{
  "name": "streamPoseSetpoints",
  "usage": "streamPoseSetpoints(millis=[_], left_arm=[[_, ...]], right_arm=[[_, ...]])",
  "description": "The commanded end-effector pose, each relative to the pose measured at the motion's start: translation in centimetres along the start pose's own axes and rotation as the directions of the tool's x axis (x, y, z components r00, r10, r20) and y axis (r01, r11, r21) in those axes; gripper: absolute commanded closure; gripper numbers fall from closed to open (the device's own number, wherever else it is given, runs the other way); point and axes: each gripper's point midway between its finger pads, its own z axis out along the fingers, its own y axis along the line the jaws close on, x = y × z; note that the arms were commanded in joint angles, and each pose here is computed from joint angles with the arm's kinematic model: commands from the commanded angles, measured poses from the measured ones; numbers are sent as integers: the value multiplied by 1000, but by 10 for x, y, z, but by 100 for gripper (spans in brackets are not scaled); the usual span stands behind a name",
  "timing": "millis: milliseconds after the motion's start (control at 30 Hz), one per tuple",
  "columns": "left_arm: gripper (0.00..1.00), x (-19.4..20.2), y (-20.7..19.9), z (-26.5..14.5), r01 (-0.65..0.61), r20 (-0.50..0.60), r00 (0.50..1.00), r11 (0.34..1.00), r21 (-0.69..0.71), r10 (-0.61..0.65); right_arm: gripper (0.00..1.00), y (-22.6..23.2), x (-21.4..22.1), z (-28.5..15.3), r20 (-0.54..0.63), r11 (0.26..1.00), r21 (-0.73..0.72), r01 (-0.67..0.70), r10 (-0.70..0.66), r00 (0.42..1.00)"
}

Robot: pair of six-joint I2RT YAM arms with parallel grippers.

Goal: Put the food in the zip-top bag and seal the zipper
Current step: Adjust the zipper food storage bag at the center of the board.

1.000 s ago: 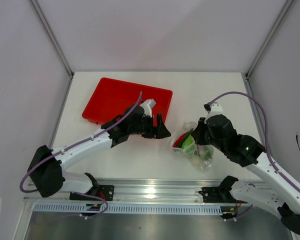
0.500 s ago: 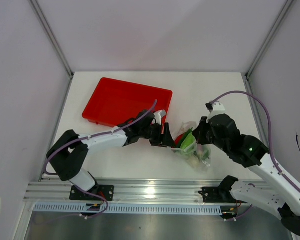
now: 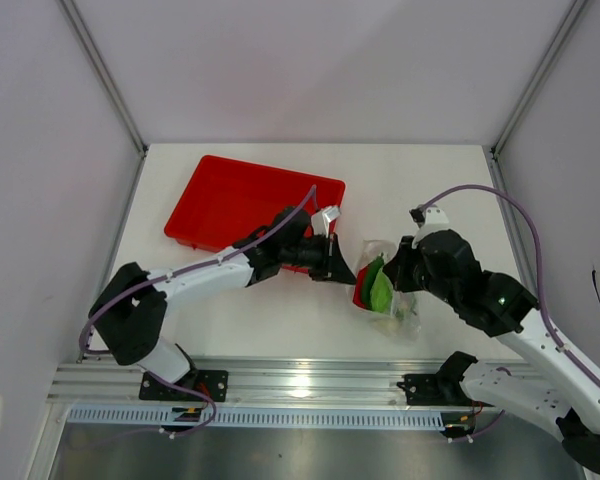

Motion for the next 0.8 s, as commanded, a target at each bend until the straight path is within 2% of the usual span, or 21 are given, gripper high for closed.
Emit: streamPoseSetpoints(millis=[0, 167, 333, 567, 667, 700, 767], left_arm=[[99, -25, -55, -24, -124, 65, 991, 989, 84, 119], [99, -38, -71, -27, -166, 61, 985, 982, 94, 161], [99, -49, -99, -26, -216, 32, 976, 959, 184, 214], [99, -25, -73, -14, -122, -52, 989, 969, 215, 136], [100, -19, -75, -12, -117, -67, 988, 951, 286, 141], [100, -11, -81, -15, -104, -102, 984, 938, 330, 145], [100, -9, -89, -22, -130, -89, 981, 922, 366, 174]], right_arm=[[100, 14, 0, -1, -12, 997, -81, 12, -13, 1000], [100, 29, 15, 3, -91, 986, -162, 24, -39, 995], [100, 43, 26, 6, -153, 972, -233, 18, -55, 987], [100, 40, 36, 14, -188, 977, -214, -5, -36, 982], [100, 50, 32, 8, -181, 965, -263, -19, -30, 983], [100, 55, 26, 4, -158, 958, -285, -18, -28, 987], [100, 70, 6, -17, -73, 931, -364, -1, -27, 997]])
